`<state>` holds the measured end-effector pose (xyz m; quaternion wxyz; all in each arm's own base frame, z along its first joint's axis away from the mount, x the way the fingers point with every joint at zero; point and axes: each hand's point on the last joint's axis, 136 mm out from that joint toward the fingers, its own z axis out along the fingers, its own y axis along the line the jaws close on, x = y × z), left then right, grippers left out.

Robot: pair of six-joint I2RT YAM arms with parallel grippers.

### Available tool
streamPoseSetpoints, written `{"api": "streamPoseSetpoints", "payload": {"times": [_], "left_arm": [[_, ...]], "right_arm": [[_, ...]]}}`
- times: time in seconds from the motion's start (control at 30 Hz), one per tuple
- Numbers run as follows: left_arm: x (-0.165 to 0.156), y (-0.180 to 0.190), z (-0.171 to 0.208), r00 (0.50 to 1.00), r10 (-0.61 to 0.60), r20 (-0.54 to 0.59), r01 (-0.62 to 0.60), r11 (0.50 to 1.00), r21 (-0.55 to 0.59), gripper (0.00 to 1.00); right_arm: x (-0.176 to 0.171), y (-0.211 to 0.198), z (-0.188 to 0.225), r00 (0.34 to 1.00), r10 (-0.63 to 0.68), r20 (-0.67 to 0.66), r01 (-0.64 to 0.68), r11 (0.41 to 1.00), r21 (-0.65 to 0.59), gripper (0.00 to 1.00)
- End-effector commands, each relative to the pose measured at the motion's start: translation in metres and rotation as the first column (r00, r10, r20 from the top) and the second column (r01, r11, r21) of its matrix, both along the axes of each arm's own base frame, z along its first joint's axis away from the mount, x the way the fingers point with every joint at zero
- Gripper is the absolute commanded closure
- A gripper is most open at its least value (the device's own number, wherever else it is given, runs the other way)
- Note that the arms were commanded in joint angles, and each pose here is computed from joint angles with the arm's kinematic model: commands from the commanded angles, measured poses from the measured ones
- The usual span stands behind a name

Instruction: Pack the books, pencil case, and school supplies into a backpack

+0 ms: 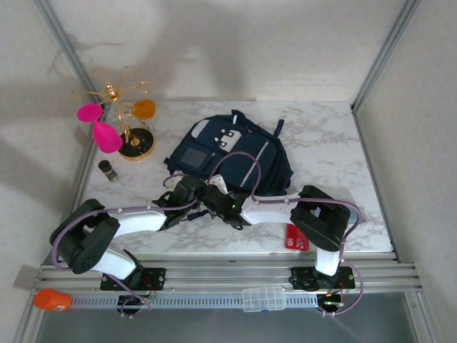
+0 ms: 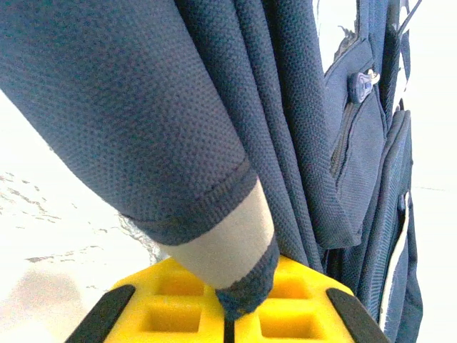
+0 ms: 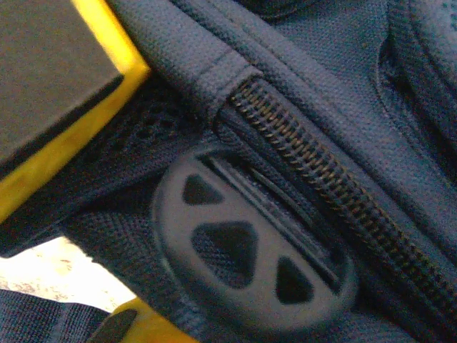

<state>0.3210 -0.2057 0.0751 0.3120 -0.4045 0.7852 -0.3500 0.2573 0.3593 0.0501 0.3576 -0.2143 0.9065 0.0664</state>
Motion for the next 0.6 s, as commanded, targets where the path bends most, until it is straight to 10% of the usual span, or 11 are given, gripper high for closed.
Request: {"api": "streamPoseSetpoints", "payload": {"times": [0.0, 0.57], "left_arm": [[-0.003, -0.03, 0.031, 0.994, -0.093, 0.049, 0.097, 0.992, -0.081, 1.0], [0.051, 0.039, 0.048, 0.997, -0.01, 0.071, 0.004, 0.997, 0.081, 1.0]], "right_arm": [[0.018, 0.014, 0.031, 0.995, -0.042, 0.096, 0.033, 0.995, 0.089, 1.0], [-0.035, -0.083, 0.016, 0.992, -0.109, -0.062, 0.111, 0.993, 0.035, 1.0]]}}
